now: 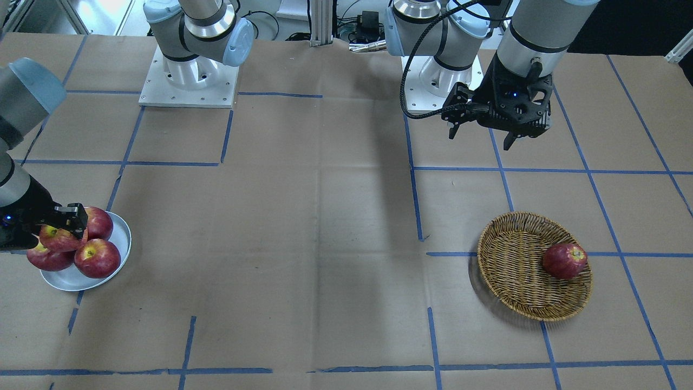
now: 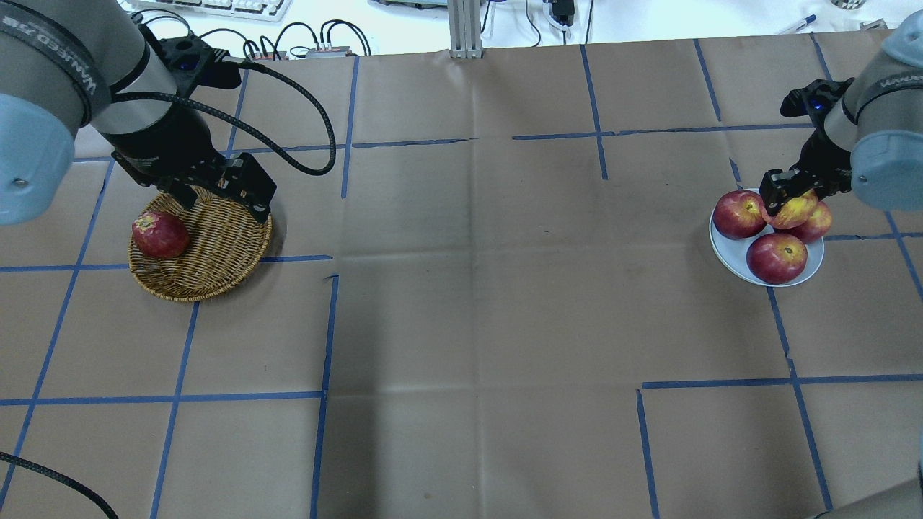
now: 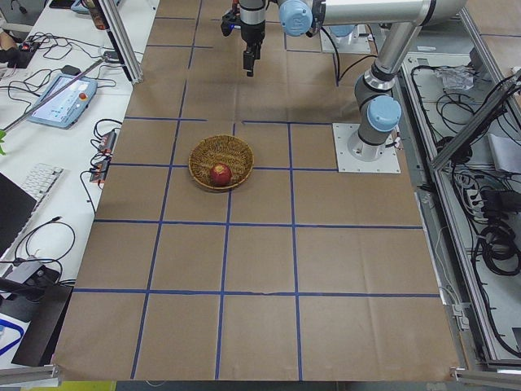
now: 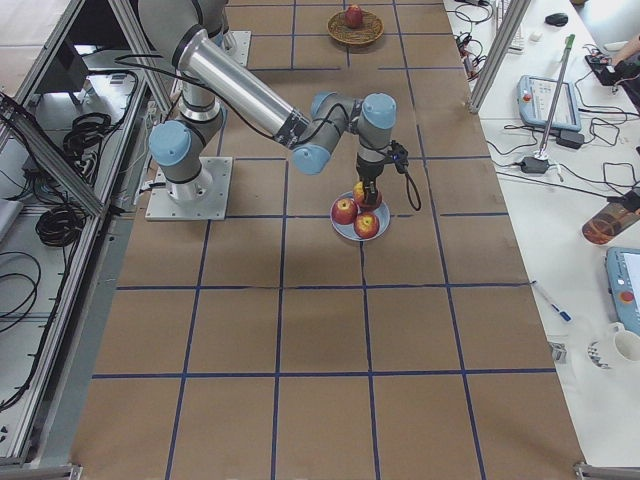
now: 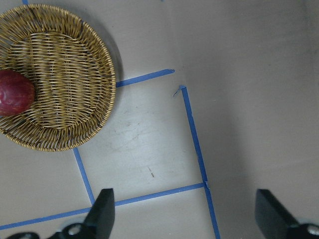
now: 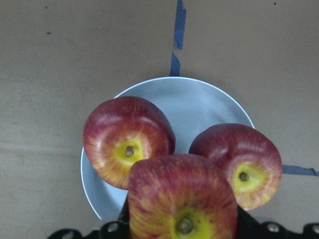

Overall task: Transfer apple from basket to plate
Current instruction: 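Lower the apple onto the plate and open the right gripper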

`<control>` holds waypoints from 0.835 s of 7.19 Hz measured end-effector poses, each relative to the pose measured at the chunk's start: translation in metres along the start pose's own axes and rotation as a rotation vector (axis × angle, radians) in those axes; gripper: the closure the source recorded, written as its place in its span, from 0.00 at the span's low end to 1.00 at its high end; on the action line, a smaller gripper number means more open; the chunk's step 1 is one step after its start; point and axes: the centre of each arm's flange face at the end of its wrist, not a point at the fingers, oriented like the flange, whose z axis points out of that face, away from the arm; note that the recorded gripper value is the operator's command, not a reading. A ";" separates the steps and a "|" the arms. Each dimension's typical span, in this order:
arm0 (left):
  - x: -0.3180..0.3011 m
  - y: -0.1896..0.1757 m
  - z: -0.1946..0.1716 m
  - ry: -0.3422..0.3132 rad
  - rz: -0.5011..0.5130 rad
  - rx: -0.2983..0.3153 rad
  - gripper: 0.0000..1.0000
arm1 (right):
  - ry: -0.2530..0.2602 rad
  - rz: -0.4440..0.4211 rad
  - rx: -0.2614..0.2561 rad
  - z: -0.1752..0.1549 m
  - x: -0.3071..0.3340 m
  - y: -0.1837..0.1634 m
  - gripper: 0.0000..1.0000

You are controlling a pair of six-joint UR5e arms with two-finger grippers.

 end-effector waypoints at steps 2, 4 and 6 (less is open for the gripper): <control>-0.001 0.000 0.000 0.000 0.000 -0.001 0.01 | 0.004 0.001 -0.005 0.004 0.001 0.000 0.52; -0.001 0.001 0.003 0.001 0.018 -0.005 0.01 | 0.007 0.010 -0.003 0.008 0.007 0.000 0.02; -0.001 0.005 0.009 0.001 0.032 -0.006 0.01 | 0.010 0.019 -0.003 0.009 0.011 0.000 0.00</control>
